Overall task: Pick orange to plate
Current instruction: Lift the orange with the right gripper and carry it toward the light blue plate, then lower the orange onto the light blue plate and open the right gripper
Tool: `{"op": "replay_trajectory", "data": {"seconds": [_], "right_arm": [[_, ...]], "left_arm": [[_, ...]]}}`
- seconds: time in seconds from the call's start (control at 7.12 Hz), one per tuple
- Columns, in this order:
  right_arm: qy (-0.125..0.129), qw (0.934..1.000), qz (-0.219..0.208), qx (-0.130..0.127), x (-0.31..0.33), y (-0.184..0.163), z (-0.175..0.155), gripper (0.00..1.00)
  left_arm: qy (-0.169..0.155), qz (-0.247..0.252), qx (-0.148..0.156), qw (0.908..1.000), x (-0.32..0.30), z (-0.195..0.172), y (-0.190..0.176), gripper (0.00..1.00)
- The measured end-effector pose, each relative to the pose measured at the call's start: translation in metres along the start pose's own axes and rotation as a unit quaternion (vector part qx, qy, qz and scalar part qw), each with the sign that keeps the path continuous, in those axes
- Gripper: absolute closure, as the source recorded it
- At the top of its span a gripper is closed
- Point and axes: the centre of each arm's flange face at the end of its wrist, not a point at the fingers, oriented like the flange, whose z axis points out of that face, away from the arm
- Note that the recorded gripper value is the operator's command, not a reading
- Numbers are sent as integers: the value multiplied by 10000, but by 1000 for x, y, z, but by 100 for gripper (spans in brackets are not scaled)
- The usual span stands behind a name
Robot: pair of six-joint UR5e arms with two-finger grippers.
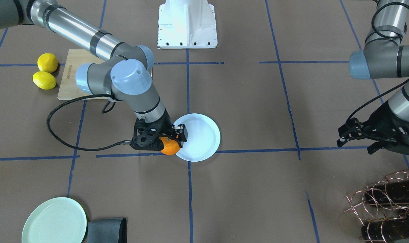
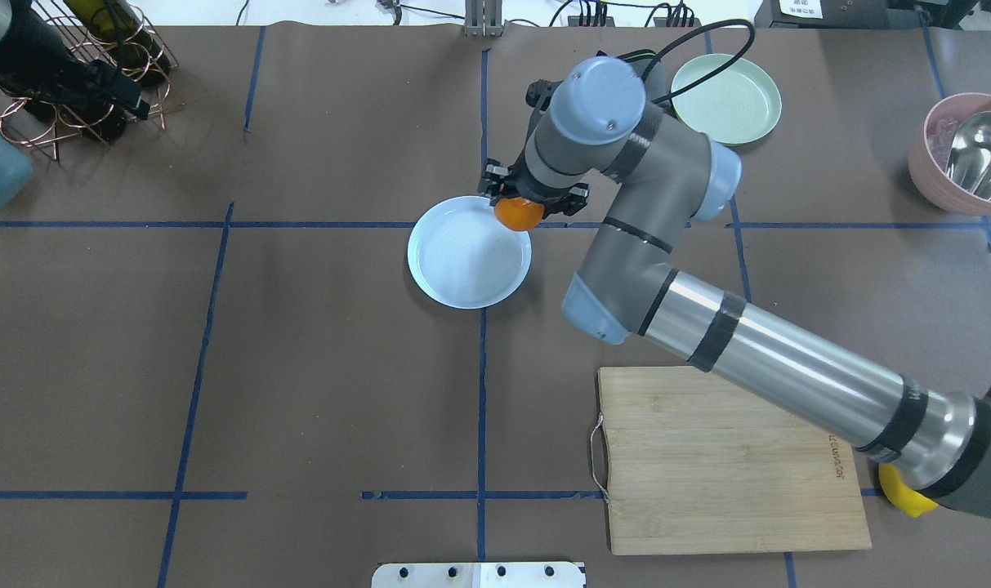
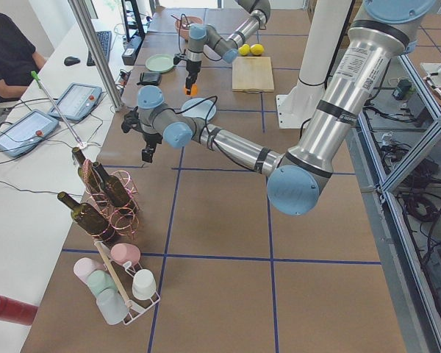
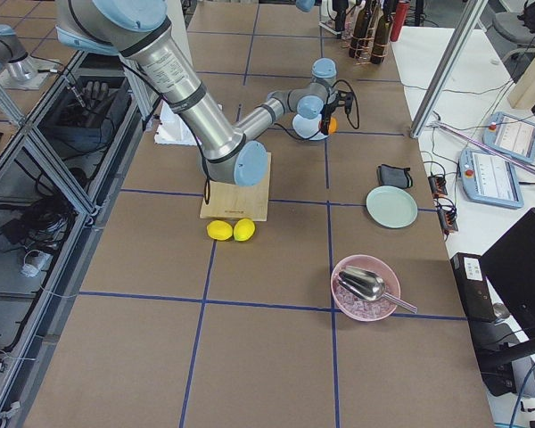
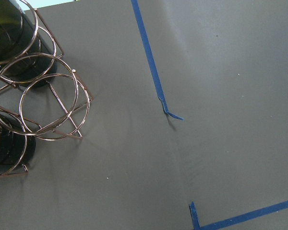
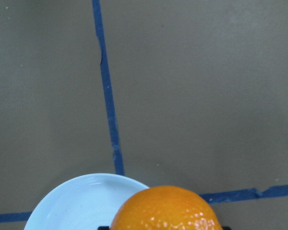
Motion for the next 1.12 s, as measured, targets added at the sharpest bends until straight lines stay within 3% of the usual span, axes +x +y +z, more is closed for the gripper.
{"op": "replay_trajectory", "data": {"seconds": [0.14, 0.28, 0.42, 0.84, 1.12], "right_arm": [[75, 10000, -23, 7, -22, 19, 18, 100], [126, 9999, -39, 36, -36, 30, 28, 71], [134, 9999, 32, 67, -46, 35, 31, 1], [70, 9994, 328, -32, -58, 33, 14, 0], [509, 9981, 251, -251, -39, -8, -27, 0]], "left_arm": [[65, -36, -3, 10000, -5, -6, 1, 0], [73, -66, 13, 10000, -10, -11, 4, 0], [65, -89, 41, 9999, -16, -15, 7, 0], [37, -139, 13, 9999, -41, -8, 33, 0], [-63, -200, -155, 9997, -66, 4, 57, 0]]}}
